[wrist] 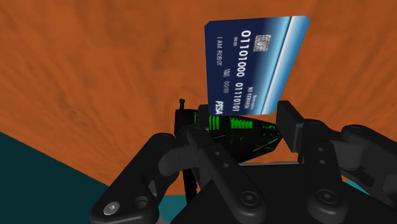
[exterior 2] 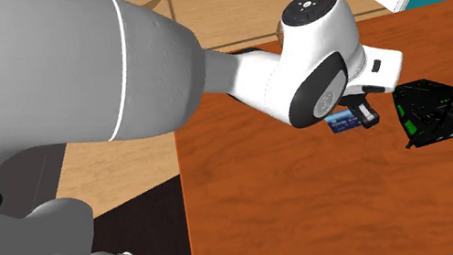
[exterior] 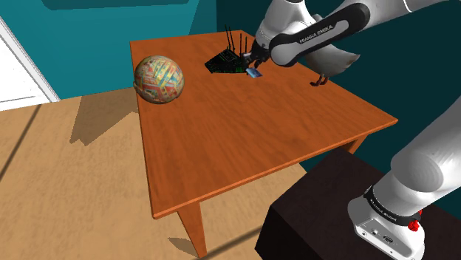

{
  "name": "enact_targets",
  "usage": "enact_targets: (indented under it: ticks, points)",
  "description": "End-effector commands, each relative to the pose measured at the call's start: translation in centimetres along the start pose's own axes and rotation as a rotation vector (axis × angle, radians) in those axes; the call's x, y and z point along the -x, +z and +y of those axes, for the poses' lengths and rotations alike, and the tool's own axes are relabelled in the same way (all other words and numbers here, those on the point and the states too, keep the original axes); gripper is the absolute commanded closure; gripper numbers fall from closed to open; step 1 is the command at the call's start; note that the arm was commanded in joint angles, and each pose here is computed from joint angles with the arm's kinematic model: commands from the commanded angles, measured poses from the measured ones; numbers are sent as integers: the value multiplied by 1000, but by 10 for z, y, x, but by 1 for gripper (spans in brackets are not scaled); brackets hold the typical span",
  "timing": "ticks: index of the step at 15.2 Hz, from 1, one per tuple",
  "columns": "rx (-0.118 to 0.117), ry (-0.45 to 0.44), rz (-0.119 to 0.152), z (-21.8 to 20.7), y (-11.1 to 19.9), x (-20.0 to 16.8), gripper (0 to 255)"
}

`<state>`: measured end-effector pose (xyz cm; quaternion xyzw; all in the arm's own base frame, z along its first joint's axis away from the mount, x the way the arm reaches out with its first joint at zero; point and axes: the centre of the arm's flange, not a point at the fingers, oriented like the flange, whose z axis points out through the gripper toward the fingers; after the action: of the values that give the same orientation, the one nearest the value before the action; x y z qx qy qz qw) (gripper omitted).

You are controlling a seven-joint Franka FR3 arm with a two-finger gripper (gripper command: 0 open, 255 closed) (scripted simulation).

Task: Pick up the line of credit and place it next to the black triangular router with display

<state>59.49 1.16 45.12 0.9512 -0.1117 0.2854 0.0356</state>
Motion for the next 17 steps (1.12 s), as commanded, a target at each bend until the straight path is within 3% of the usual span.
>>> enact_targets:
  ticks: [1,17]
  points:
    - [0,0,0,0,9,6,255]
    - [0,0,0,-1,75,50,255]
